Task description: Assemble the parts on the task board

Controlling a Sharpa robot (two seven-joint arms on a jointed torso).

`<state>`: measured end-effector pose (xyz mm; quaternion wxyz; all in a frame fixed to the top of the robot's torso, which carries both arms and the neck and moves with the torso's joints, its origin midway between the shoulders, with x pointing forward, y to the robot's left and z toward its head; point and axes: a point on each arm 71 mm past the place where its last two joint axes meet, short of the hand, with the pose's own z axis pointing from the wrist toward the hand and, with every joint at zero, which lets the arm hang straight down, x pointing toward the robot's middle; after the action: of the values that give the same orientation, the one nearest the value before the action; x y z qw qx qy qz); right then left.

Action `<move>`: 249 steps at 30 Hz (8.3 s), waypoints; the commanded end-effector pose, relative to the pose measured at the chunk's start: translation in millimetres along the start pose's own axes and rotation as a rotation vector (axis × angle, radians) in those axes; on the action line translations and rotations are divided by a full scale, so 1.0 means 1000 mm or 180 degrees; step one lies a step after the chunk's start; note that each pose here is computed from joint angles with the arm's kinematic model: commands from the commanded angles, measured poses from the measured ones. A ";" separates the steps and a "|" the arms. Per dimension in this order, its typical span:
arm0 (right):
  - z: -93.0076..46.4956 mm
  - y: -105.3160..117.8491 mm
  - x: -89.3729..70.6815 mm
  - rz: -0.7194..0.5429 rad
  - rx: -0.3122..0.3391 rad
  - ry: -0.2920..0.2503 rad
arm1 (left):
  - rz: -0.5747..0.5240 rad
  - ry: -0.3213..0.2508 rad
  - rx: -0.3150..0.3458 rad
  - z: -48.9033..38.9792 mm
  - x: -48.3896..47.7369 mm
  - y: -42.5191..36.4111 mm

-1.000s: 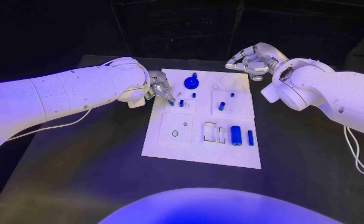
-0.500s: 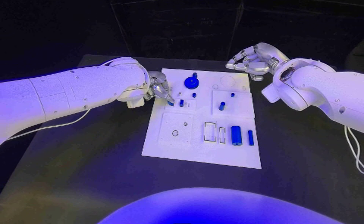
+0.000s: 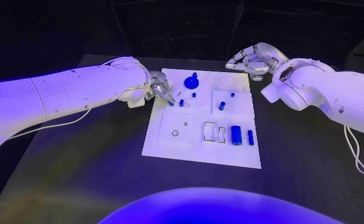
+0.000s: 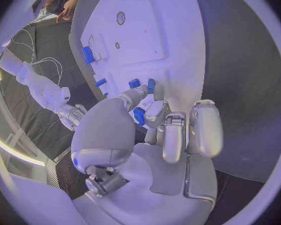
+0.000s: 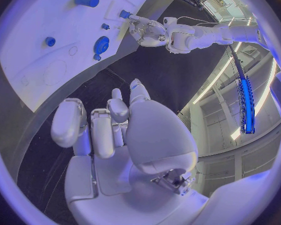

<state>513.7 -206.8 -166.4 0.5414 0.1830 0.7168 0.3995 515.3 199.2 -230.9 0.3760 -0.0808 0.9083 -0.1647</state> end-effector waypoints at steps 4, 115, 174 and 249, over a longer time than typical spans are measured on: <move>0.000 0.002 0.000 0.0007 -0.0028 0.0014 | 0.0065 0.0065 -0.0060 0.0025 0.0040 -0.0018; 0.006 0.006 0.010 -0.0018 -0.0119 0.0012 | 0.0919 -0.0753 0.1211 0.0424 0.0059 -0.0727; 0.006 0.005 0.010 -0.0019 -0.0107 0.0030 | 0.0498 -0.0953 0.1243 0.0171 -0.0102 -0.0444; 0.008 0.005 0.008 0.0208 -0.0218 -0.0042 | 0.0483 -0.0755 0.0997 0.0256 -0.0049 -0.0175</move>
<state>517.5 -196.3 -171.2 0.5375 0.1905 0.7007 0.4288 537.6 178.4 -238.6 0.5034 0.0278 0.8222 -0.2643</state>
